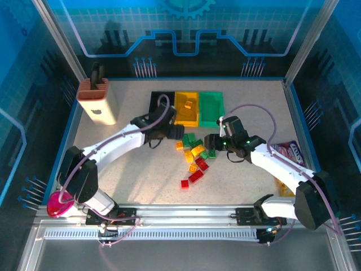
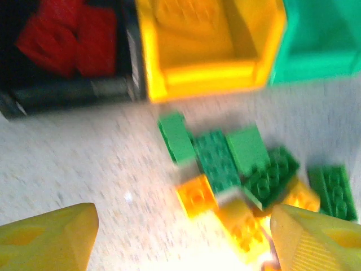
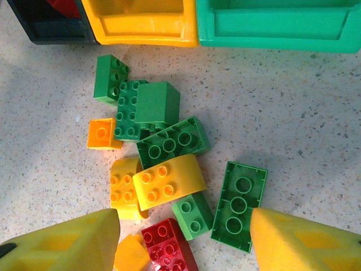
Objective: Sort the legos into containers by color
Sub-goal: Pick up the lego from the middle-left of the table.
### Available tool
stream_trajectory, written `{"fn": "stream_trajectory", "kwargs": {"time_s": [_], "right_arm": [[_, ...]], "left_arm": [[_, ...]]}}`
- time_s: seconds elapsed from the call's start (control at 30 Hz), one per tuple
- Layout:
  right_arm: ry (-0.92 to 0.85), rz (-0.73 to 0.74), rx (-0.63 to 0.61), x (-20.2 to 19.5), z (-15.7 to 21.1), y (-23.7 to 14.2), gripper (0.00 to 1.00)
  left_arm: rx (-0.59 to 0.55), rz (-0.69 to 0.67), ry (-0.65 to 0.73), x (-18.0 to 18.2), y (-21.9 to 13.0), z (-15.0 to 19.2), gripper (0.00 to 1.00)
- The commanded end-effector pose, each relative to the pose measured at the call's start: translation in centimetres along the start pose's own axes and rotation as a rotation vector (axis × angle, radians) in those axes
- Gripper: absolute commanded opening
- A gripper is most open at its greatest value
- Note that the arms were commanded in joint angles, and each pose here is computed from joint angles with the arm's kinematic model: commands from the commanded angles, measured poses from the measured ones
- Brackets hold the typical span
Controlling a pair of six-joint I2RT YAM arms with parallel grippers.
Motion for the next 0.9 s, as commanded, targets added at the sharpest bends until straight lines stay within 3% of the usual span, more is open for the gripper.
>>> {"fn": "stream_trajectory", "kwargs": {"time_s": [0.0,0.33,0.87], "right_arm": [[-0.005,-0.009,-0.006,0.8,-0.5,0.2,0.64],[0.017,-0.029,0.002,1.1,-0.5,0.7,0.64],[0.018,-0.019,-0.008,0.5,0.0,0.3,0.64]], "left_arm": [[0.122,0.019,0.02,-2.2,-0.4,4.3,0.81],[0.341,0.026,0.051,-8.2,-0.6,12.1,0.79],[0.464,0.023,0.097,-11.4,1.3,15.5,0.71]]}}
Point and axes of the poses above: each hand's point on the last joint's axis, 136 mm out from that joint toward the fingers, its own y axis out along the fingers, its own x axis along the line the jaws close on, z = x × y, the point moved 6 cm from there along -y, back along the fingers, and after that the axes turned 14 degrees about y, right-handed, at the moved point
